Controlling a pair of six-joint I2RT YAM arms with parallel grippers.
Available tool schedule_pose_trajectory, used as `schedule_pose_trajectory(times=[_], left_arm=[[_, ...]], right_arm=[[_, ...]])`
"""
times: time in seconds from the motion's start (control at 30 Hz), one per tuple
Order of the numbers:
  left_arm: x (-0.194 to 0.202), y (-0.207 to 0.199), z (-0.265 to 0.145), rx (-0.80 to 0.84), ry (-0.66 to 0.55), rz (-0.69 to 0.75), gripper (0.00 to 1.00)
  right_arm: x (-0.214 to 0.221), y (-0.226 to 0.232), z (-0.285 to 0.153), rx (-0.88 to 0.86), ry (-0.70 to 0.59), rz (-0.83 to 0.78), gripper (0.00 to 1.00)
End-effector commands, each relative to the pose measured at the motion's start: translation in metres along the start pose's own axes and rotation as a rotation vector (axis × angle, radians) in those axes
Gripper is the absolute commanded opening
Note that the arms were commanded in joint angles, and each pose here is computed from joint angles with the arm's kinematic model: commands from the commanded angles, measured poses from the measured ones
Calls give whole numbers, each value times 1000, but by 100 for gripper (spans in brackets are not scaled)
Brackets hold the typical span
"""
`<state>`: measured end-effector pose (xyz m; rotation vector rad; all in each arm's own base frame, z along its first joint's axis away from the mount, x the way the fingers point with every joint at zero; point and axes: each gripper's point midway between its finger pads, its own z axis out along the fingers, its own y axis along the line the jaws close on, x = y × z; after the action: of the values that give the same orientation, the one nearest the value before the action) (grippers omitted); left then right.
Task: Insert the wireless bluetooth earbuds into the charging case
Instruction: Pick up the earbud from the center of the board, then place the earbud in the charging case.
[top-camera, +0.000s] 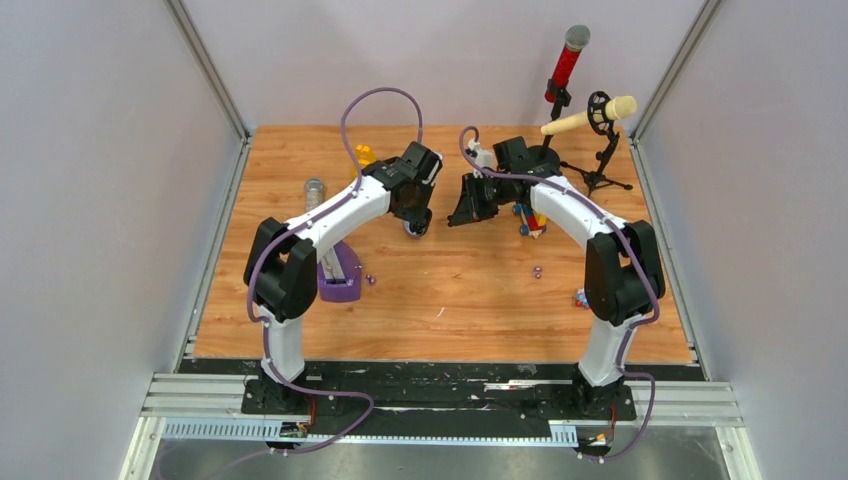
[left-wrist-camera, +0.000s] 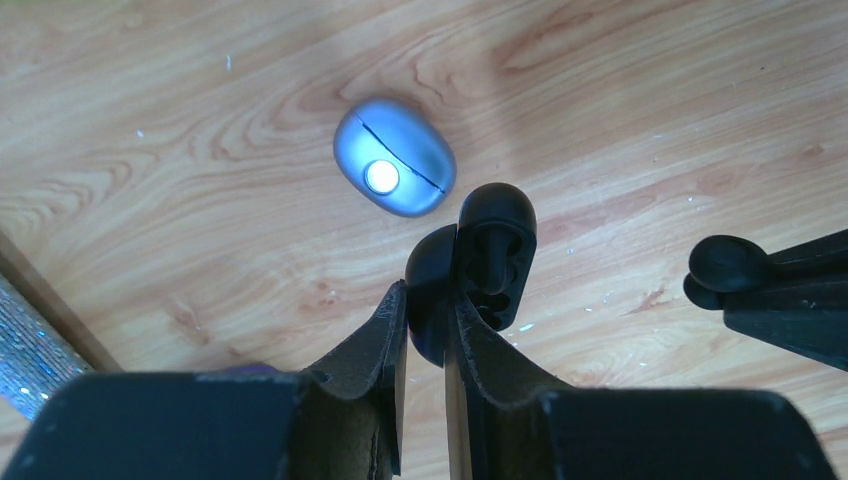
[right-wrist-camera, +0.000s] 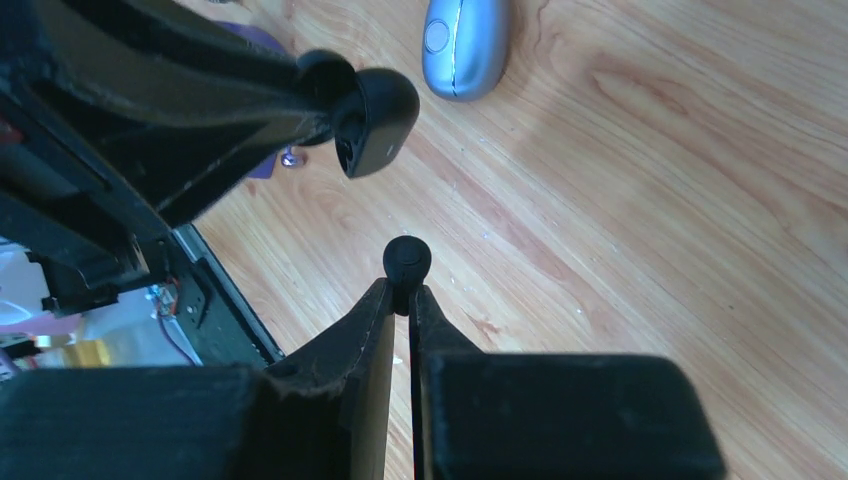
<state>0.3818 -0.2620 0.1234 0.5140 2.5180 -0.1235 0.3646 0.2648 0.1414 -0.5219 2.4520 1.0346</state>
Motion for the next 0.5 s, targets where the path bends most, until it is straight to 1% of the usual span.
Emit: schedule_pose_trajectory(times=[0.0, 0.2, 0.47], left_arm=[[-15, -7, -20, 22, -72, -120, 17], [-12, -9, -20, 0, -71, -161, 17], [-10, -19, -18, 9, -62, -168, 17]], right_arm=[[-27, 22, 6, -105, -71, 50, 8], [-20, 31, 15, -156, -57, 73, 8], [-10, 40, 32, -198, -14, 108, 8]])
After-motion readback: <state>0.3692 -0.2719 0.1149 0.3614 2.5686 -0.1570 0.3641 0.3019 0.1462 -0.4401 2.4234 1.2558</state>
